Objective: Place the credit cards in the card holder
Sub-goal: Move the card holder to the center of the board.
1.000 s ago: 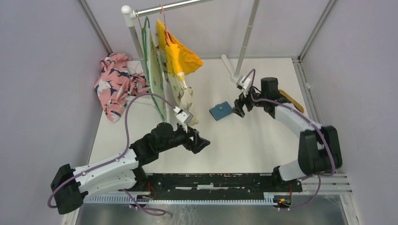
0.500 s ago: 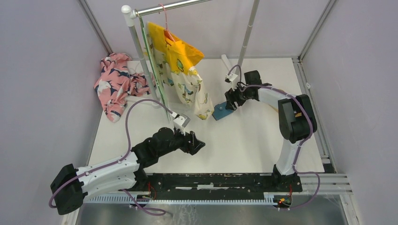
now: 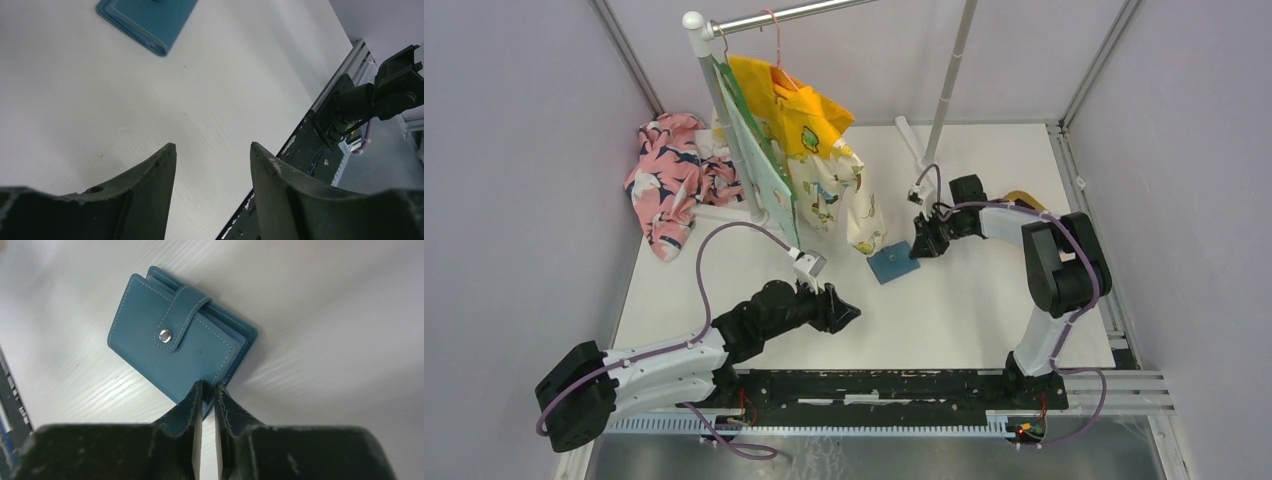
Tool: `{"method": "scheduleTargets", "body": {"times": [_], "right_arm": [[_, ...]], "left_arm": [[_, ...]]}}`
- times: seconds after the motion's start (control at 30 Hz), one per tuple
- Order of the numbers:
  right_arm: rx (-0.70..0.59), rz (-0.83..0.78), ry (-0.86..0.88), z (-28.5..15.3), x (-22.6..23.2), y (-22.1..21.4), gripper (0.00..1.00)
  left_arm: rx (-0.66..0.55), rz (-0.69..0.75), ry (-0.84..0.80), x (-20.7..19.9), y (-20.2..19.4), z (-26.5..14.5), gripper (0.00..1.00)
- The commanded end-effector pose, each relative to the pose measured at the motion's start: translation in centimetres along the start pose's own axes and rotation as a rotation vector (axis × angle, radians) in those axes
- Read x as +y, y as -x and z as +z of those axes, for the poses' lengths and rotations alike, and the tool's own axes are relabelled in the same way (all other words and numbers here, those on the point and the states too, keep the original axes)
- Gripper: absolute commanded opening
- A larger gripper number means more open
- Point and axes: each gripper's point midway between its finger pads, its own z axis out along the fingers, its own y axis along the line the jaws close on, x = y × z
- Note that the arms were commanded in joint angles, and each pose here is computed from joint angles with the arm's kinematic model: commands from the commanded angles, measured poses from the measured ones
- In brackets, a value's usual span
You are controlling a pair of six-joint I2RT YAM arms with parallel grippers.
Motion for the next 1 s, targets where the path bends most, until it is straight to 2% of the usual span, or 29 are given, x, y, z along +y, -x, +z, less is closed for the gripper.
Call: {"method": "scheduleTargets", "body": {"times": [0.0,0.07,0.1,0.2,0.23,0.33,0.47,0.53,0.57,0.6,0.7,0.77,0.97], "right_arm": [[0.102,0.026,0.147,-1.1,6.0,-5.9,0.15],[0.123,0.002,0.194,-1.7,8.4,-7.7,0.17],[0.13,-0.018,0.214,-2.0,9.4,-8.5,0.22],[0.11,-0.131,0.183,-3.3,10.2,-8.0,0.56],[0.107,-0.202,0.151,-3.8,9.7,-7.4,0.64],[0.069,-0.462,0.049,-5.6,8.3,-4.9,0.72],[-0.068,-0.909,0.155,-5.7,11.9,-4.1,0.84],[-0.12,-1.081,0.165,-4.8,13.8,-3.5,0.84],[-0.131,-1.113,0.169,-4.1,14.7,-3.3,0.82],[-0.141,-1.122,0.156,-3.5,15.0,-2.8,0.78],[-0.086,-1.067,0.174,-2.2,15.1,-2.9,0.57],[-0.039,-1.024,0.151,-1.7,14.3,-3.3,0.49],[-0.009,-0.986,0.144,-0.7,14.2,-4.7,0.46]], "left_arm": [[-0.084,-0.115,-0.107,-1.9,1.1,0.4,0.62],[-0.084,-0.15,-0.111,-1.8,0.7,0.6,0.64],[-0.085,-0.166,-0.114,-1.8,0.5,0.6,0.65],[-0.091,-0.213,-0.13,-1.9,0.3,0.7,0.65],[-0.091,-0.225,-0.13,-1.9,0.2,0.7,0.65],[-0.081,-0.253,-0.116,-1.8,-0.3,0.8,0.65],[-0.062,-0.277,-0.091,-1.7,-0.8,1.0,0.63],[-0.048,-0.275,-0.067,-1.6,-1.1,1.4,0.6],[-0.043,-0.275,-0.046,-1.4,-1.2,1.7,0.57],[-0.035,-0.273,-0.034,-1.4,-1.3,2.0,0.56],[-0.007,-0.269,0.001,-1.1,-2.0,2.9,0.46],[0.011,-0.268,0.024,-0.8,-2.4,3.5,0.42],[0.054,-0.257,0.027,-1.0,-3.2,5.4,0.41]]}}
